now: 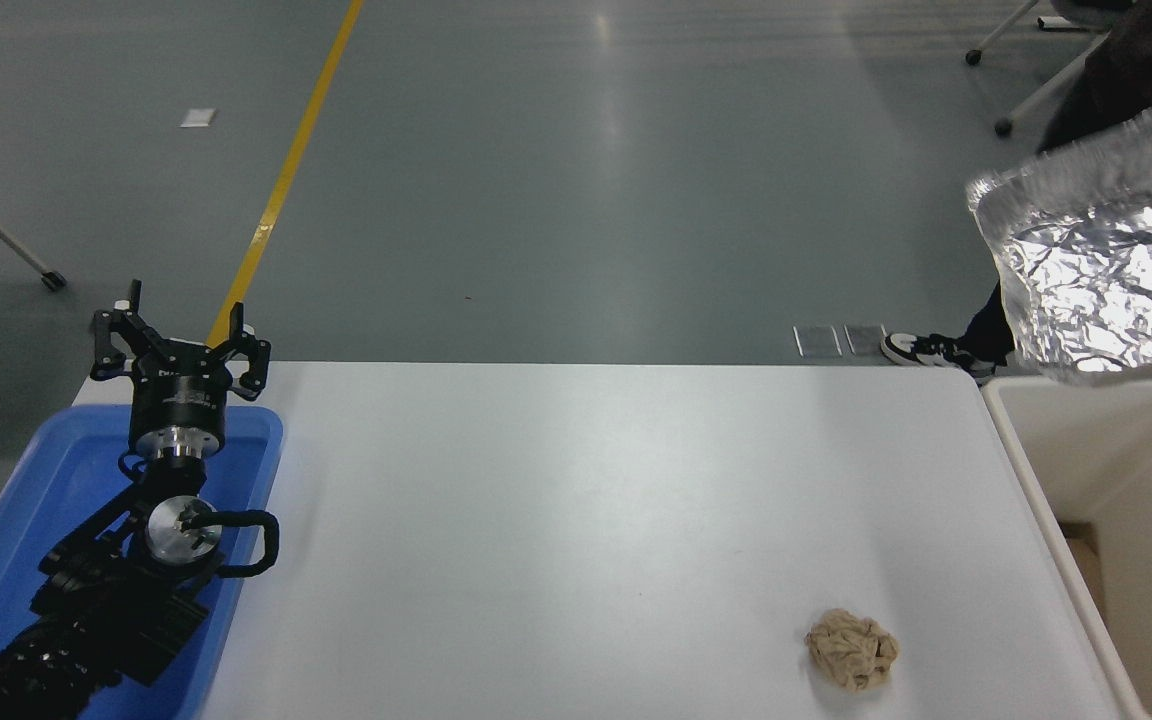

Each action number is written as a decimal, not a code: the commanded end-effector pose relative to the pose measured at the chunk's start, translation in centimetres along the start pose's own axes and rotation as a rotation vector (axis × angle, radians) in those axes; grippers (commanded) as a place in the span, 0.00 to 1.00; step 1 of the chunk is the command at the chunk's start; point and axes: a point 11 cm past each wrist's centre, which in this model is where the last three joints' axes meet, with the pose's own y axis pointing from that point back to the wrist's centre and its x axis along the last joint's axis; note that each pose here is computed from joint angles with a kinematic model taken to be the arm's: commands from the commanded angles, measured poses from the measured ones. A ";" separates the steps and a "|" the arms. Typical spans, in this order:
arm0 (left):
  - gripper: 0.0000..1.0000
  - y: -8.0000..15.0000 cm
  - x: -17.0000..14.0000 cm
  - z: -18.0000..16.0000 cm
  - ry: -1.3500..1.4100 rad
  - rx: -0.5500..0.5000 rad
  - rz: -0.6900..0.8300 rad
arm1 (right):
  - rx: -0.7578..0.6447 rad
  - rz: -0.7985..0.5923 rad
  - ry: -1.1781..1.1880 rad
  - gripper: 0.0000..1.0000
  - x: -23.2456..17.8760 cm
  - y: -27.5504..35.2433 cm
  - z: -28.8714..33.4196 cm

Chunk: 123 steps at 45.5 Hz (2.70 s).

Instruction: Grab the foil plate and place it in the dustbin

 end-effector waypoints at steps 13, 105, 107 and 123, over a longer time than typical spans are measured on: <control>0.99 0.0 0.0 0.0 0.000 -0.002 0.000 | -0.287 0.058 -0.180 0.00 -13.2 -14.5 15.0; 0.99 0.0 -0.1 0.0 -0.001 0.001 -0.004 | 0.327 -0.306 0.249 1.00 -9.5 -4.6 -14.9; 0.99 0.0 0.0 0.0 -0.002 0.002 -0.001 | 0.368 -0.366 0.244 1.00 -10.0 -3.0 -17.0; 0.99 0.0 0.0 0.0 -0.001 0.001 -0.001 | 0.432 -0.532 0.331 1.00 -11.5 2.6 -27.1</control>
